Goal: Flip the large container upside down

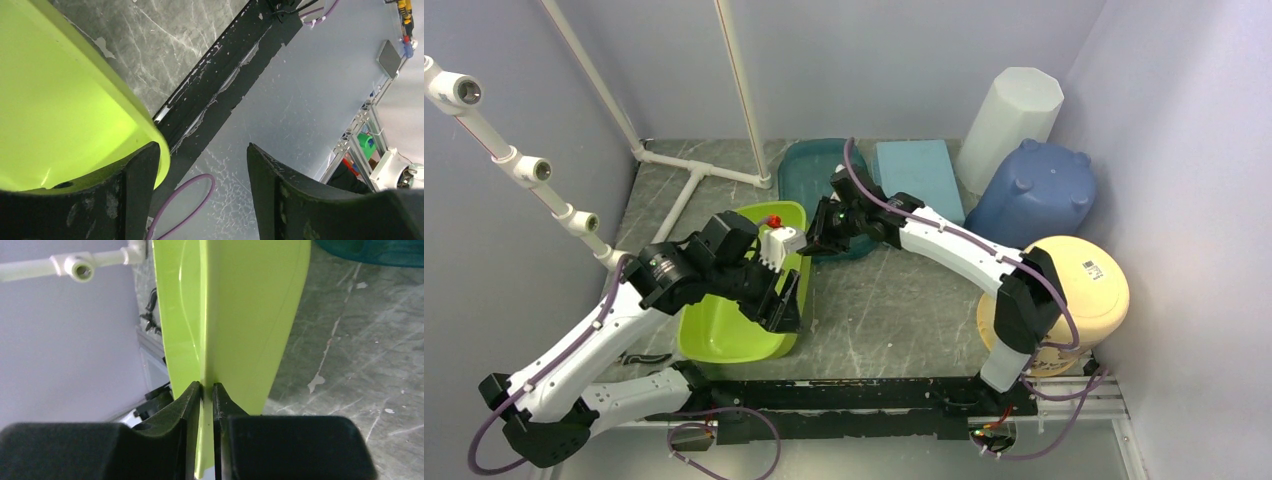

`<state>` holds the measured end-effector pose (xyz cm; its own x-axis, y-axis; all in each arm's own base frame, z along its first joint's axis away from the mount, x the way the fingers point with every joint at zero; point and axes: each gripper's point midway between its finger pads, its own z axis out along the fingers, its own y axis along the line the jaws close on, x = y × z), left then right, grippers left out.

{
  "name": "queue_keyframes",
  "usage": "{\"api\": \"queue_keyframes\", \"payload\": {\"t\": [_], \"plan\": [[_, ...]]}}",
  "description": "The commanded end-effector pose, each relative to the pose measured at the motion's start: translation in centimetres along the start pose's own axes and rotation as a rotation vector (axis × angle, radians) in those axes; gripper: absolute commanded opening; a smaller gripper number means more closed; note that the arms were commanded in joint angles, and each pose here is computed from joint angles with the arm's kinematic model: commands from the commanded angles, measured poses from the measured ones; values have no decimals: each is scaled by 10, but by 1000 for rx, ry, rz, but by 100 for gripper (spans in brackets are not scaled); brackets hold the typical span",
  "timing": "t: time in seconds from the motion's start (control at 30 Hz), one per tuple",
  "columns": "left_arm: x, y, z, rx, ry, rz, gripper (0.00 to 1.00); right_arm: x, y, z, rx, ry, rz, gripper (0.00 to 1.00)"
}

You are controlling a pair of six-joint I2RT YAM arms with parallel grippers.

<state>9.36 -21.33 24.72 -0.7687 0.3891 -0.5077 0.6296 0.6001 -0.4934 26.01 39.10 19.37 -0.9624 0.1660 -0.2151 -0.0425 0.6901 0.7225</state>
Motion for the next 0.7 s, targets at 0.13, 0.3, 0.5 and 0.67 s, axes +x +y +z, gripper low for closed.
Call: {"api": "queue_keyframes", "payload": {"t": [0.13, 0.3, 0.5, 0.67], "plan": [[-20, 23, -9, -171, -113, -38, 71, -1, 38, -32, -156, -45, -88, 0], [-41, 57, -37, -415, -280, -125, 76, 2, 40, -46, -176, -51, -173, 0], [-61, 72, -59, -550, -373, -169, 80, 5, 47, -84, -195, -101, -304, 0], [-71, 88, -66, -669, -400, -225, 81, 11, 38, -110, -143, -96, -439, 0]]}}
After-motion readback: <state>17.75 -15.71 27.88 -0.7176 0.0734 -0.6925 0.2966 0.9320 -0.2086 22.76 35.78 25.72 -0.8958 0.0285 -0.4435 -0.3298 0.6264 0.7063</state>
